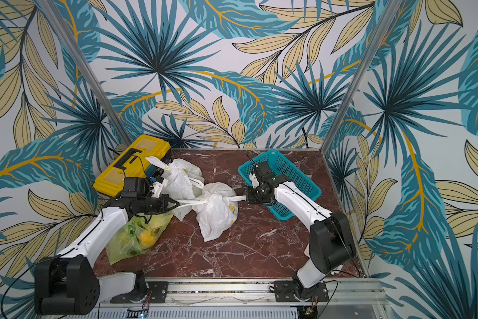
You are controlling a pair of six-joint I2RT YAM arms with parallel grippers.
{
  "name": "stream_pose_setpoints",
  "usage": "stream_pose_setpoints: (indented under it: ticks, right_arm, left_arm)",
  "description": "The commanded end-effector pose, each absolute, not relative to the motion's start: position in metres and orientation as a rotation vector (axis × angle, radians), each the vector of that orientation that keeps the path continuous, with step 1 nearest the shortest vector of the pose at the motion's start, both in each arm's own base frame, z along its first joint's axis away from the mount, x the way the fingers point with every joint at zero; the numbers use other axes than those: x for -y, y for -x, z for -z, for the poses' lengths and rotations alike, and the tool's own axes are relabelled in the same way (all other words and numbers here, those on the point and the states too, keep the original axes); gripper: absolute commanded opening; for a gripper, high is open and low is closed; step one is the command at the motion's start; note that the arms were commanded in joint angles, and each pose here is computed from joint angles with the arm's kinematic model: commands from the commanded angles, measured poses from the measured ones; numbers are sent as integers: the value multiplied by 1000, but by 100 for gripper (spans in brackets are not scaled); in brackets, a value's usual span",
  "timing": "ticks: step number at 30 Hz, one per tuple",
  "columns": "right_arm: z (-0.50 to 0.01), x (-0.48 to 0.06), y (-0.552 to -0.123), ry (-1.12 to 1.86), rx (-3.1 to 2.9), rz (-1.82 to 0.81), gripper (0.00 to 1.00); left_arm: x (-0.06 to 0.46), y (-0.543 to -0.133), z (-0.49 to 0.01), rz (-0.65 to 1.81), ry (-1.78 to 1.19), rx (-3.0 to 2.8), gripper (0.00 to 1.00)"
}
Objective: Place the pears into plastic bags & tie knots
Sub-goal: Tie the plastic bag at the center of the board.
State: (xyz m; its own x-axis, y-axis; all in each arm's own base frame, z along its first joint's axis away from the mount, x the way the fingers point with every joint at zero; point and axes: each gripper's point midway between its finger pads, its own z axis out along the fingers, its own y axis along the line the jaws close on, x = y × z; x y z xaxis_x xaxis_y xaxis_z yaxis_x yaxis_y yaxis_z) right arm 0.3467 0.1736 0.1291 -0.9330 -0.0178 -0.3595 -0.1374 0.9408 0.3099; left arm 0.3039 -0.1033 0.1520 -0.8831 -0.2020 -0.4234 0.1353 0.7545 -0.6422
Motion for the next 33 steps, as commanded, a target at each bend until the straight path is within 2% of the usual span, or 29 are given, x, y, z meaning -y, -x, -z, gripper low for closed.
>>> stream_pose_setpoints:
  ticks: [1,9,16,19,23,28,29,31,33]
  right_arm:
    - [-126,-118,-355,-51,-2745,-219,0]
    - [-131,-111,-353,-34,-2759,-194,0]
    - [-179,-133,-345,-28,-2630,-430,0]
    - [-162,-136,-341,-53,-2647,-468,0]
    - [-130,-116,-347,-96,-2696,-345,0]
    - [-139,-127,-354,-87,-2667,-433,0]
    - [-147,-129,-352,-75,-2653,-458,9]
    - [-165,-126,-345,-49,-2603,-461,36]
    - [-182,-117,-336,-30,-2561,-424,48]
  left_arm:
    - [61,-315,-149,716,171,-2467,0]
    - [67,-313,-163,764,165,-2435,0]
    - [57,-304,-180,690,189,-2377,0]
    - [55,-303,-177,696,214,-2383,0]
    - [55,-306,-165,730,245,-2423,0]
    - [58,-309,-176,757,225,-2399,0]
    - [61,-307,-183,776,218,-2388,7]
    - [65,-298,-201,793,193,-2364,36]
    - [58,-290,-211,722,186,-2346,51]
